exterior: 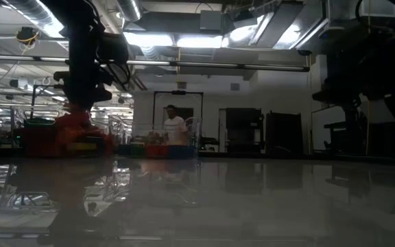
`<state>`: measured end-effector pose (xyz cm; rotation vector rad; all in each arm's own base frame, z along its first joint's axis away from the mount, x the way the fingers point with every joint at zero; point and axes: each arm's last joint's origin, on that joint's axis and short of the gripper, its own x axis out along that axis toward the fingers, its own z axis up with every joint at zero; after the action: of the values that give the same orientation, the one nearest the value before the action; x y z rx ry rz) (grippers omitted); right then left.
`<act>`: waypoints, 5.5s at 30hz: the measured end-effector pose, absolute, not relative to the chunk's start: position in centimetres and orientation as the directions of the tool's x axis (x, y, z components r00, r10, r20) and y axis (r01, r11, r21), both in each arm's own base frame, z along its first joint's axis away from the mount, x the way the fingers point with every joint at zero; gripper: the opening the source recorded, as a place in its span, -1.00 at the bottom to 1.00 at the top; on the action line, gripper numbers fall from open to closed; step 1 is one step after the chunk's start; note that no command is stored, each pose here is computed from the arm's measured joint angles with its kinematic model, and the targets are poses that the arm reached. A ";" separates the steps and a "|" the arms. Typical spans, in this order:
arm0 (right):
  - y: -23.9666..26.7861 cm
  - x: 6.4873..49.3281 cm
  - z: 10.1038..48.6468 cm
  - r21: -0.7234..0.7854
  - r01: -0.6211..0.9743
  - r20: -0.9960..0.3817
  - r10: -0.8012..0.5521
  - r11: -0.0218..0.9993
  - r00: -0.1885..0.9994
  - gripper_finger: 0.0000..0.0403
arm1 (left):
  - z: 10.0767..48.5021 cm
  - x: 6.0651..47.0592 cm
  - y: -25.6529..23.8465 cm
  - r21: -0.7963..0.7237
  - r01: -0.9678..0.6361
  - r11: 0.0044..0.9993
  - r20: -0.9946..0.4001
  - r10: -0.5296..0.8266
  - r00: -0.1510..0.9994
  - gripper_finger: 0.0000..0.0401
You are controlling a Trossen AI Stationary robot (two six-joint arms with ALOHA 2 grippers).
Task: Sort blocks by size
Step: Put the large orange game piece into the left transparent bin, then return to Home Position
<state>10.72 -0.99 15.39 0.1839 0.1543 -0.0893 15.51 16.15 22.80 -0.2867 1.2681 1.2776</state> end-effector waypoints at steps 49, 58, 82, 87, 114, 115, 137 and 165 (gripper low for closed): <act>-1.0 10.7 15.4 0.176 0.100 -0.163 -0.072 0.979 0.984 0.46 | 26.9 7.8 4.0 -0.163 -0.218 0.962 -0.197 0.185 0.963 0.58; -1.0 10.7 15.4 0.175 0.100 -0.162 -0.071 0.979 0.984 0.46 | 21.7 7.9 3.1 -0.207 -0.067 0.976 -0.055 0.056 0.997 0.58; -1.0 10.7 15.4 0.176 0.100 -0.162 -0.072 0.979 0.984 0.46 | 17.3 9.5 1.0 -0.006 0.218 0.976 0.067 -0.217 0.974 0.58; -1.0 10.7 15.4 0.176 0.100 -0.161 -0.072 0.979 0.984 0.46 | 17.3 9.5 0.9 -0.017 0.229 0.973 0.063 -0.228 0.972 0.58; -1.0 10.7 15.4 0.176 0.100 -0.160 -0.072 0.979 0.985 0.46 | 17.2 9.5 0.9 -0.033 0.230 0.973 0.061 -0.227 0.972 0.58; -1.0 10.7 15.4 0.176 0.100 -0.159 -0.072 0.979 0.985 0.46 | 17.2 9.5 0.9 -0.033 0.229 0.973 0.061 -0.227 0.972 0.58; -1.0 10.7 15.4 0.176 0.100 -0.160 -0.072 0.979 0.985 0.46 | 17.2 9.5 0.9 -0.033 0.229 0.973 0.060 -0.227 0.972 0.58; -1.0 10.7 15.4 0.176 0.100 -0.159 -0.072 0.979 0.985 0.46 | 17.2 9.5 0.9 -0.025 0.229 0.973 0.060 -0.227 0.972 0.58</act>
<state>10.72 -0.99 15.41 0.1843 0.1532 -0.0865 9.49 0.94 17.22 -0.0313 -0.0568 -0.2301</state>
